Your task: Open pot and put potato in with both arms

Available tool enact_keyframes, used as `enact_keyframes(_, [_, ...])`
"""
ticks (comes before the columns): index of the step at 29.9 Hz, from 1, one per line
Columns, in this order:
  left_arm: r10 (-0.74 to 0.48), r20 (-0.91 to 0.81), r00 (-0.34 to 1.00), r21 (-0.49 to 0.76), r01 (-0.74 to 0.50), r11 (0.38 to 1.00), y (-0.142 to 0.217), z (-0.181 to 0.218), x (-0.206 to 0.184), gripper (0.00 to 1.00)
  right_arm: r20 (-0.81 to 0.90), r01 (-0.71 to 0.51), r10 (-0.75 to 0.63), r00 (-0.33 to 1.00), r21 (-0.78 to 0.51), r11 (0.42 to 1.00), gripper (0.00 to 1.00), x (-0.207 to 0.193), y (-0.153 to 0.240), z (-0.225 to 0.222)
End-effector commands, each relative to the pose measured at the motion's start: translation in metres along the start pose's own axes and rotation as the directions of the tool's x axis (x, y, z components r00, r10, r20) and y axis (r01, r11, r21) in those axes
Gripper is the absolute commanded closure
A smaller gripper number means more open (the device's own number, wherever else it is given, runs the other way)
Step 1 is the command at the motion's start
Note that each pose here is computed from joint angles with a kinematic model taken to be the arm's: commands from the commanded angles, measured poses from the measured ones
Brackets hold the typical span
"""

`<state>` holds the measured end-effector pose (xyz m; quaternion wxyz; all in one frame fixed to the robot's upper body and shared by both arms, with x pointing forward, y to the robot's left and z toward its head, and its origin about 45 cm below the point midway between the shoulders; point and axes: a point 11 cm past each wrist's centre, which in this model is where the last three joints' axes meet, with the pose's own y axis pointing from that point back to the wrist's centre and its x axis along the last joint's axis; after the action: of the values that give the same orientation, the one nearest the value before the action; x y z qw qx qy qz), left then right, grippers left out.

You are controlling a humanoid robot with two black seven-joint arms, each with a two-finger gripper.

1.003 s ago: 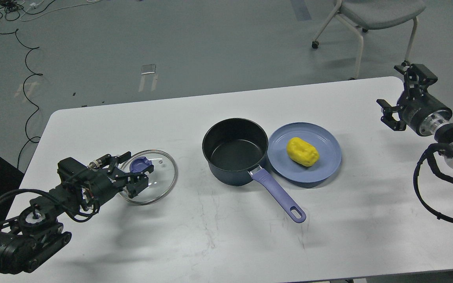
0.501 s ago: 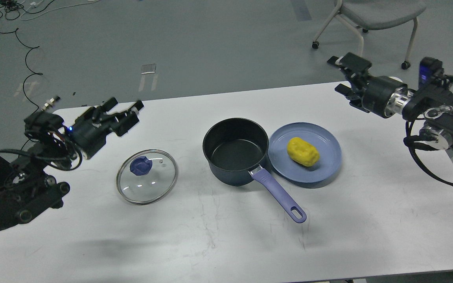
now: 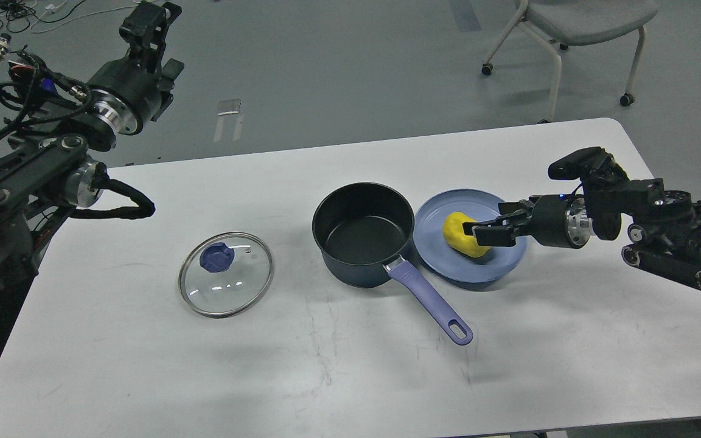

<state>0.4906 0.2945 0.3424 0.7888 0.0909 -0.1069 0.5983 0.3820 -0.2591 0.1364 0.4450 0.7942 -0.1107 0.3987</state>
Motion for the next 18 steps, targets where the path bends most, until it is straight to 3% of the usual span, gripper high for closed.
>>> enact_keyframes(1, [0.015,-0.014,1.000,0.012,-0.014,1.000,0.001,-0.004,0.004,0.02,-0.018,0.008,-0.008,1.000,0.013,1.000,0.00,-0.004,-0.012,-0.007])
enact_keyframes(5, [0.022,-0.004,1.000,0.018,-0.022,1.000,0.004,-0.009,0.007,0.02,-0.021,0.016,-0.016,1.000,0.017,1.000,0.03,-0.008,-0.027,-0.013])
enact_keyframes(7, [0.023,-0.001,1.000,0.019,-0.023,1.000,0.005,-0.011,0.007,0.02,-0.022,0.038,-0.038,0.999,0.009,0.999,0.15,-0.018,-0.030,-0.011])
enact_keyframes(8, [0.026,0.000,1.000,0.018,-0.026,1.000,0.005,-0.011,0.008,0.02,-0.037,0.054,-0.054,0.998,-0.003,0.999,0.28,-0.022,-0.031,-0.009])
enact_keyframes(10, [0.025,0.002,1.000,0.021,-0.025,0.999,0.005,-0.012,0.008,0.02,-0.050,0.062,-0.063,0.997,-0.013,0.998,0.35,-0.024,-0.032,-0.006])
enact_keyframes(11, [0.025,0.003,1.000,0.020,-0.025,0.999,0.006,-0.012,0.008,0.02,-0.060,0.057,-0.058,0.997,-0.021,0.998,0.47,-0.023,-0.032,-0.004])
enact_keyframes(14, [0.025,0.007,1.000,0.027,-0.025,0.999,0.007,-0.016,0.008,0.02,-0.070,0.042,-0.045,0.997,-0.034,0.999,0.67,-0.020,-0.032,0.000])
enact_keyframes(18, [0.024,0.008,1.000,0.028,-0.024,0.999,0.007,-0.019,0.006,0.02,-0.091,-0.013,0.009,0.996,-0.037,0.999,0.68,-0.008,-0.031,0.002])
